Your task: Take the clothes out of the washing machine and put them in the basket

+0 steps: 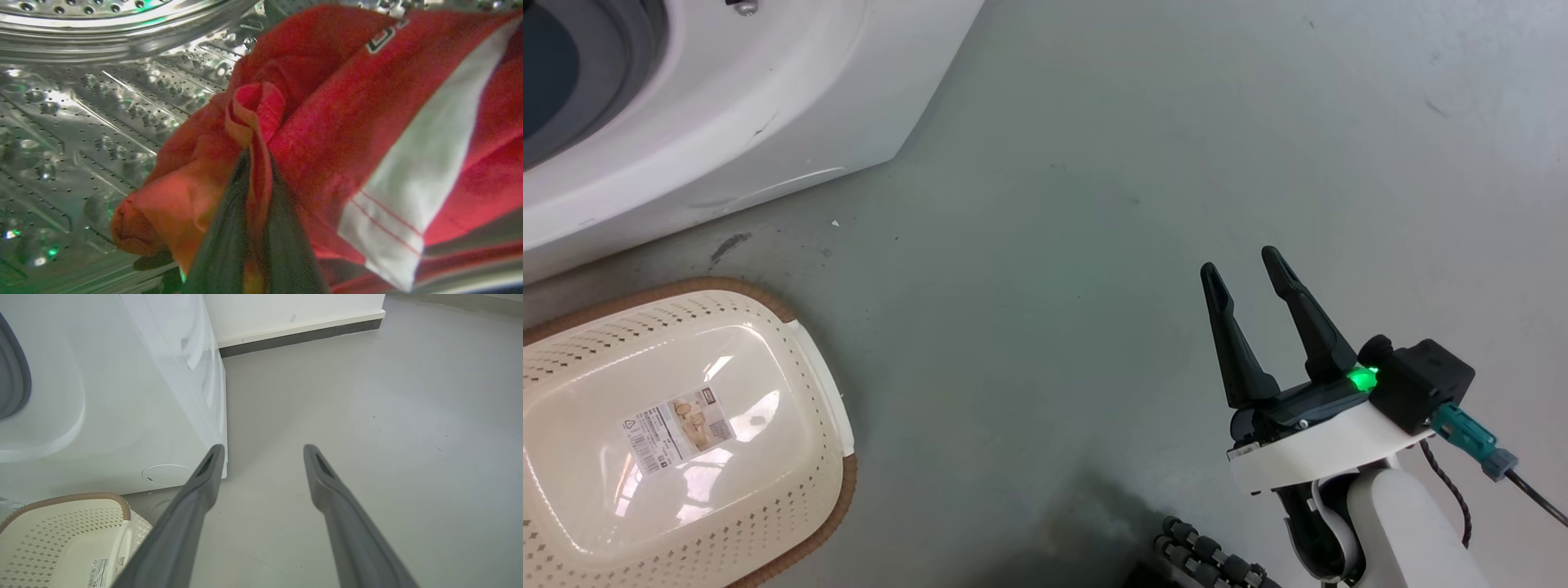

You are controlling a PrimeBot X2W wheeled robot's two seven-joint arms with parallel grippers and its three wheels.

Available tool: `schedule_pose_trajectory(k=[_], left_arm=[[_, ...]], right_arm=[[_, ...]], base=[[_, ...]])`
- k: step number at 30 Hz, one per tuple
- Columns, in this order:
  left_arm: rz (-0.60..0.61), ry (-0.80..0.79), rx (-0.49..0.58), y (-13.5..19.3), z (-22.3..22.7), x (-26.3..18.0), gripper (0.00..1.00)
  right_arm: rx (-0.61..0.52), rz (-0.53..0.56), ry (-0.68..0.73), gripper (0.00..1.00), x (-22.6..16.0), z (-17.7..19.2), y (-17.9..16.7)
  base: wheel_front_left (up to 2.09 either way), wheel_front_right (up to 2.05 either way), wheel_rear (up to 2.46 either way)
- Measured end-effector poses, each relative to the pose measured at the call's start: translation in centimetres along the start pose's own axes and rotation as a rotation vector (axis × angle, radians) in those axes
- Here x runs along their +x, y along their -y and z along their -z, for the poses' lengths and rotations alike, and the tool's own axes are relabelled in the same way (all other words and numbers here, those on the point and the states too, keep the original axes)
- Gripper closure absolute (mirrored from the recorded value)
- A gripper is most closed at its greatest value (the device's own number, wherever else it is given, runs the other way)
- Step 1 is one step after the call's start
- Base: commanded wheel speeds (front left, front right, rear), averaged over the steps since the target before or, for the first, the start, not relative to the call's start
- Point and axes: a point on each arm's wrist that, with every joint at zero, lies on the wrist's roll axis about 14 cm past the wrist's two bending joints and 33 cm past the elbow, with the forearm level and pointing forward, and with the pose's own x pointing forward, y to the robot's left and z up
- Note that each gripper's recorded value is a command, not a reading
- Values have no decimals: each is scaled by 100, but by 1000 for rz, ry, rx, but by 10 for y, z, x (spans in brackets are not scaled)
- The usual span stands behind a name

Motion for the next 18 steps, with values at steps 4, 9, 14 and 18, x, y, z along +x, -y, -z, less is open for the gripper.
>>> schedule_pose_trajectory(k=[4, 9, 14, 18], left_arm=[[-24, 73, -42, -3, -16, -8, 100], [-51, 222, -104, -3, -40, -25, 100], [-74, 356, -183, -2, -55, -48, 100], [-83, 448, -244, 3, -60, -69, 100]], right_arm=[[2, 1, 14, 0, -1, -5, 1], [0, -2, 47, 0, -3, -16, 1], [-8, -4, 88, 0, -6, -29, 1], [-18, 0, 120, 0, -12, -40, 3]], base=[[0, 0, 0], [0, 0, 0], [0, 0, 0], [0, 0, 0]])
